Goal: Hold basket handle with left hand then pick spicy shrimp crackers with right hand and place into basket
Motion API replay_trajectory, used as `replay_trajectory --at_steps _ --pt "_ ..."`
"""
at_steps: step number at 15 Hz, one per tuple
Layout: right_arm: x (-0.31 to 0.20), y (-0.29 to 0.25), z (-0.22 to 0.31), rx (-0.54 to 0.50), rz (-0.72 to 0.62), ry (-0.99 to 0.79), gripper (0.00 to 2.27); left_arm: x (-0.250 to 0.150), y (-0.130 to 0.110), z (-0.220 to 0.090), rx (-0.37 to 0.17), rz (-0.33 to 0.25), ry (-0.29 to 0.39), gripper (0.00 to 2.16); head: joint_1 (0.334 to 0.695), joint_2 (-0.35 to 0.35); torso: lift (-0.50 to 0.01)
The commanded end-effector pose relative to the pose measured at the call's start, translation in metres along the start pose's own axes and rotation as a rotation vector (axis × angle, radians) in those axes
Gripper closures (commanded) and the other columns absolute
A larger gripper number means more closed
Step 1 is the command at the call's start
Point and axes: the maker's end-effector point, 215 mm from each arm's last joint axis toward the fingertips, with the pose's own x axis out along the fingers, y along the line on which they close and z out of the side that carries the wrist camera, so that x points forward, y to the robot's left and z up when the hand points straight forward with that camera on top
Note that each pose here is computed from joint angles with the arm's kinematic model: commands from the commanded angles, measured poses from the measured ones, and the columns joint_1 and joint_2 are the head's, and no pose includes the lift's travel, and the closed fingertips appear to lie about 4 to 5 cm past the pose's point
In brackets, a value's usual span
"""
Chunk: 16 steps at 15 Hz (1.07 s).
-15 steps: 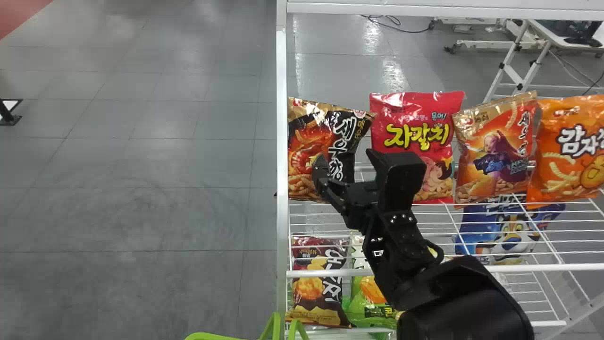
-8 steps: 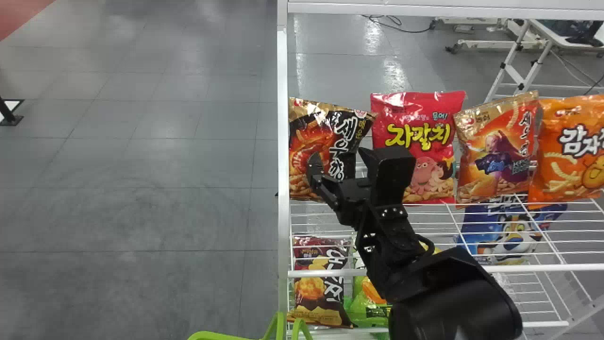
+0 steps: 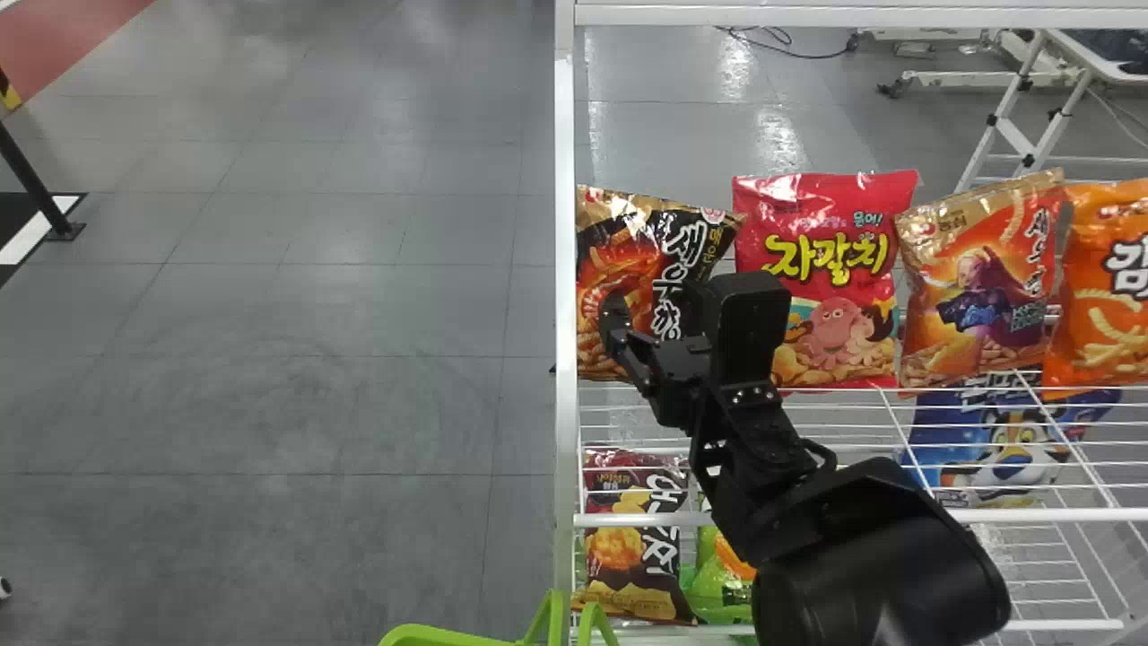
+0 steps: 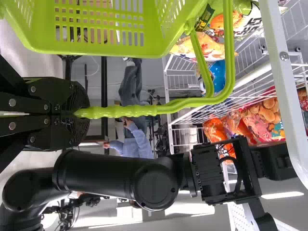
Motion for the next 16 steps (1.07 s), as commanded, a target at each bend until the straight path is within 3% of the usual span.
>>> replay_trajectory --at_steps 1,4,5,16 --pt "0.002 -0.002 -0.019 0.0 0.003 0.076 0.84 0.001 -0.001 0.0 -0.003 -0.004 -0.003 1.81 0.695 -0.019 -0.037" --pt "-0.004 -0.006 -0.033 0.028 0.004 0.111 1.52 0.003 -0.002 -0.001 -0.003 -0.007 0.001 1.81 0.695 -0.023 -0.037" --pt "-0.007 -0.006 -0.033 0.029 0.006 0.108 1.59 0.003 -0.002 -0.001 -0.003 -0.008 0.002 1.81 0.695 -0.026 -0.037" --pt "-0.055 -0.012 0.011 0.024 0.013 -0.003 1.59 0.005 -0.007 -0.012 -0.002 -0.009 0.017 1.81 0.695 -0.059 -0.037"
